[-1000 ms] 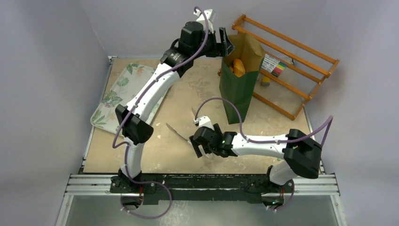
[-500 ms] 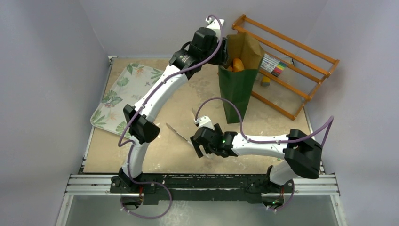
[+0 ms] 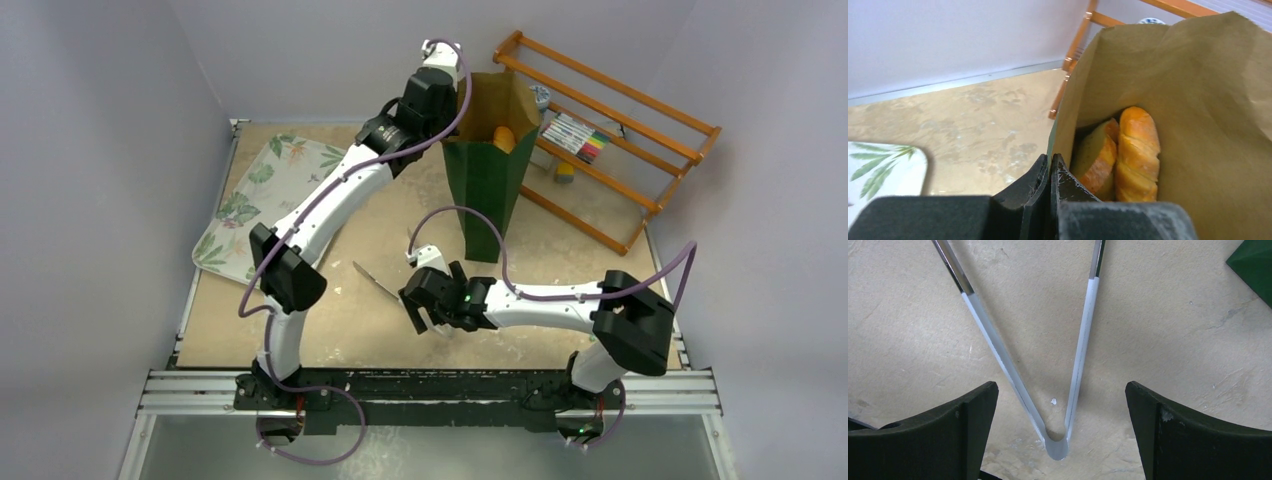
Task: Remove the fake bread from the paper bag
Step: Adjust the paper bag at the center of the board.
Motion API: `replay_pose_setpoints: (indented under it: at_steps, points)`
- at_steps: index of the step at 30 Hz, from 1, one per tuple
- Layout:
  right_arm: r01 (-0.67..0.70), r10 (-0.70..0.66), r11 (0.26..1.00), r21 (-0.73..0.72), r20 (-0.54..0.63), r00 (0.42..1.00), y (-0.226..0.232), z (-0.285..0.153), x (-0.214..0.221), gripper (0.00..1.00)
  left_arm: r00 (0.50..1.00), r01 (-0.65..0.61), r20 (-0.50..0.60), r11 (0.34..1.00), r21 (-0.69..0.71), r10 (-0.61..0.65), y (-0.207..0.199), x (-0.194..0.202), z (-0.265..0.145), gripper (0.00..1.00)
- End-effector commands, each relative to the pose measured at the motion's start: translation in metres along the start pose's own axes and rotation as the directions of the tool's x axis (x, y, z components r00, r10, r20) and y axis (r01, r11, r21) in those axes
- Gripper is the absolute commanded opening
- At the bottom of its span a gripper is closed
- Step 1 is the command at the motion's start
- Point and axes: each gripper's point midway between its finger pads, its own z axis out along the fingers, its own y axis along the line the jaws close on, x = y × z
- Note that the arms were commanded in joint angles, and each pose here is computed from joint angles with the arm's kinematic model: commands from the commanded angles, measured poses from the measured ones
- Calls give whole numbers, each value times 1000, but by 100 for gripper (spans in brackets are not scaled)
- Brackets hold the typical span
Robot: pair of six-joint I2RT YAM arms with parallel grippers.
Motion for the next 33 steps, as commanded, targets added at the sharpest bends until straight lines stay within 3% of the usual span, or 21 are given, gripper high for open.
replay_pose_setpoints:
  at_steps: [1,8,16,25,33]
  points:
    - [-3,3,1000,-1,33,999,5,-4,-15,100,966,81,255,983,-164,-37,36,-64,-25,0]
    - [5,-5,1000,8,22,1000,5,-4,-14,100,844,289,526,913,-288,-101,77,-124,-51,0]
    - [20,-20,1000,17,-2,1000,3,-3,-8,100,694,437,712,850,-294,-111,130,-182,-71,0]
    - [7,-7,1000,4,-10,1000,9,2,-6,100,608,301,786,948,-100,-110,144,-228,-34,0]
    - [-35,35,999,10,-10,999,8,0,-5,100,627,148,761,984,95,-168,123,-220,23,0]
